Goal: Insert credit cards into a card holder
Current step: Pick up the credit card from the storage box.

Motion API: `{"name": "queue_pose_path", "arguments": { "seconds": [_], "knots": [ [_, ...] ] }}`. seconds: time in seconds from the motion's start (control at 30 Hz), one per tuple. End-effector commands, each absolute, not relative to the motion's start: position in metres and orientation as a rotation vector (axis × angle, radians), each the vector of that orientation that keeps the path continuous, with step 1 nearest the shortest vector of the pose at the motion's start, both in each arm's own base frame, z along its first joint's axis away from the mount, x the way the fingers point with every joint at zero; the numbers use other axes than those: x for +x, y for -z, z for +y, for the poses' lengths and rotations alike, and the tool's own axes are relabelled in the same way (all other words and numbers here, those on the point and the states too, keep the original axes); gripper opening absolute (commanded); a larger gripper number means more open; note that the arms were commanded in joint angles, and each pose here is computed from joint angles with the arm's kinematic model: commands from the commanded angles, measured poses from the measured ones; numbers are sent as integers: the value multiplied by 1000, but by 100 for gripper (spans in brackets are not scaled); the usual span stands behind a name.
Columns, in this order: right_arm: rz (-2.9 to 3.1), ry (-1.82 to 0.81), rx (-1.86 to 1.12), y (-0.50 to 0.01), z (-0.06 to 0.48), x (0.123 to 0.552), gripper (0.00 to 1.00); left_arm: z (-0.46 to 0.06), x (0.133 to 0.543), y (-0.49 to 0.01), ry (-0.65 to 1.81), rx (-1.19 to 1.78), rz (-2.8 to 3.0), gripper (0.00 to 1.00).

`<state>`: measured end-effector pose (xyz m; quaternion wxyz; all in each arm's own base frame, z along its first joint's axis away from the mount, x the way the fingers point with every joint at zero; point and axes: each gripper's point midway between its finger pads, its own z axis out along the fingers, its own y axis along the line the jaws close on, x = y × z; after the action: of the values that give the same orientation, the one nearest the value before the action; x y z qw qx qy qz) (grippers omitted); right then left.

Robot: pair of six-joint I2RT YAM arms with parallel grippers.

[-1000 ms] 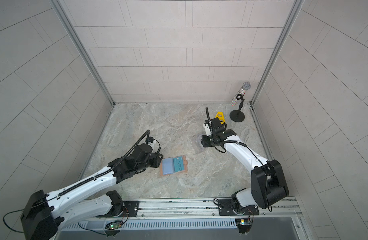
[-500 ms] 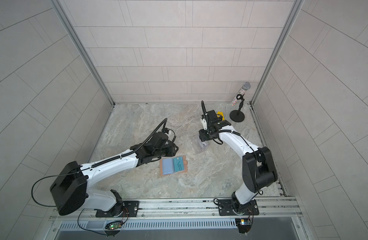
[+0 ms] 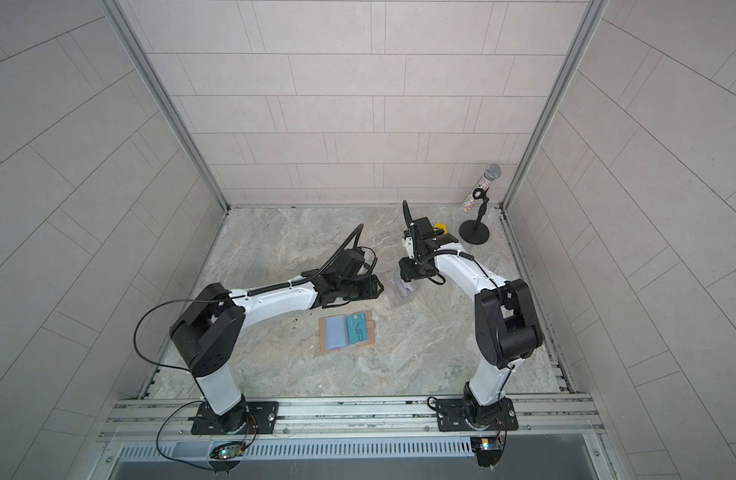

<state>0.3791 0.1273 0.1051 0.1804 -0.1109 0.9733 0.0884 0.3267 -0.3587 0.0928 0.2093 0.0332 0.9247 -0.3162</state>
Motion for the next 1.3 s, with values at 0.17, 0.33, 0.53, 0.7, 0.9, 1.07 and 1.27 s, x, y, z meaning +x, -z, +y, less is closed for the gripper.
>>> {"name": "queue_pose_path", "arguments": {
  "seconds": [0.17,0.33,0.53,0.7,0.9,1.07,1.27],
  "knots": [
    [2792,-269,-350,-95,127,380,58,-378,342,-85,923,66,2613,60],
    [2803,-265,-351,-91,127,383,58,-380,348,-75,903,54,2646,62],
    [2814,-248,-341,-87,124,384,58,-385,352,-67,908,48,2670,62],
    [2824,-245,-344,-83,123,385,58,-386,355,-60,885,41,2688,63],
    [2842,-244,-348,-78,123,384,58,-388,358,-53,876,43,2706,64],
    [2854,-239,-347,-74,123,383,58,-388,361,-46,860,34,2721,64],
    [2856,-213,-345,-74,120,384,58,-385,361,-36,827,29,2745,64]
  ]
}}
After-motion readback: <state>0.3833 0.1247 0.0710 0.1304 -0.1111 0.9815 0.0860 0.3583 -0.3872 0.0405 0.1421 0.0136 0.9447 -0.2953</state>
